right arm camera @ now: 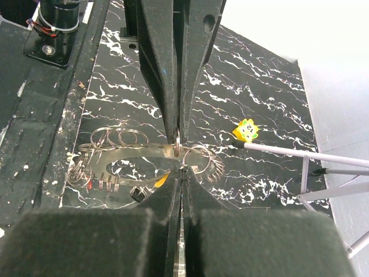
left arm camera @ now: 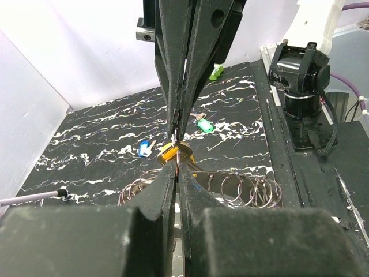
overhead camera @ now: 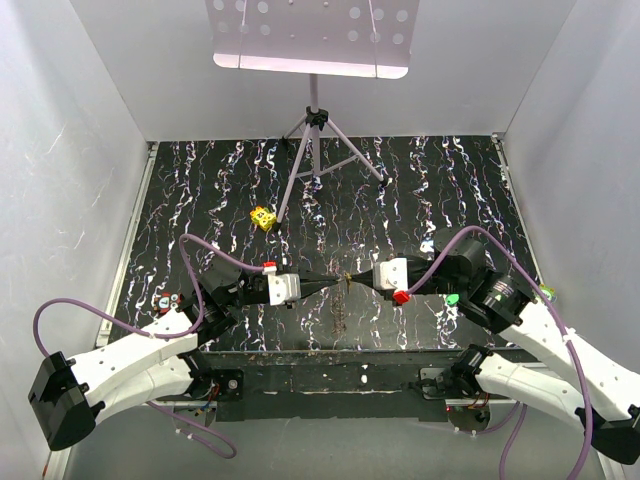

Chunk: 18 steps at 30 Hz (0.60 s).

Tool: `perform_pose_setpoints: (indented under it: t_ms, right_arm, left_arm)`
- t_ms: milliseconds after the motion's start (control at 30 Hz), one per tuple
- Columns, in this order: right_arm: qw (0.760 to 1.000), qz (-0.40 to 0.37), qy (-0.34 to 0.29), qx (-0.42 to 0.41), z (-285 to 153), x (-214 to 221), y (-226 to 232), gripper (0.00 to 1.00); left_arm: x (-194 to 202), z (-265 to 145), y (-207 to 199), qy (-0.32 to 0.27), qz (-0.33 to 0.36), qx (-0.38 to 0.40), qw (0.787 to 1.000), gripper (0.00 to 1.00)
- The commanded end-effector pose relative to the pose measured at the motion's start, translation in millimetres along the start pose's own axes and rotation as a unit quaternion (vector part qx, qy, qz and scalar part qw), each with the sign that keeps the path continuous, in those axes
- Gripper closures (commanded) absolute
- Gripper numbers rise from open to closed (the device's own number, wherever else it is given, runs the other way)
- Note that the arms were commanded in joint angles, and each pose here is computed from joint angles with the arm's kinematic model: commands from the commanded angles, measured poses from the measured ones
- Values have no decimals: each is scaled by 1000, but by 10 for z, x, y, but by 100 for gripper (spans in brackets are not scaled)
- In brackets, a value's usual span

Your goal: Put the keys on the keyring

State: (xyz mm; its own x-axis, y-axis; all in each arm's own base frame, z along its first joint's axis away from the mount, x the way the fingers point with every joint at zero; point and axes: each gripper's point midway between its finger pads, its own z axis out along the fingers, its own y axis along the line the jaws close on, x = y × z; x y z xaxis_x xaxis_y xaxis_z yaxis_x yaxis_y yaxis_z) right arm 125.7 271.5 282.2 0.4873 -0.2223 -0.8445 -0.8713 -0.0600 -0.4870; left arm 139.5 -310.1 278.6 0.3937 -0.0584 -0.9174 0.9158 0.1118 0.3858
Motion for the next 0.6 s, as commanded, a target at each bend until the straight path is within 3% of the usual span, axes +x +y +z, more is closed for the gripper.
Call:
perform_pose_setpoints:
  t_ms: [0, 567]
  right_arm:
    - [1000, -9, -18, 11, -49, -142, -65, 99]
    - [1000, 13, -26, -7, -16, -135, 14, 99]
  left_arm:
    - [-114, -21, 48, -15, 22, -10, 1000, 100]
    - [-150, -25, 25, -22, 26, -4, 999, 100]
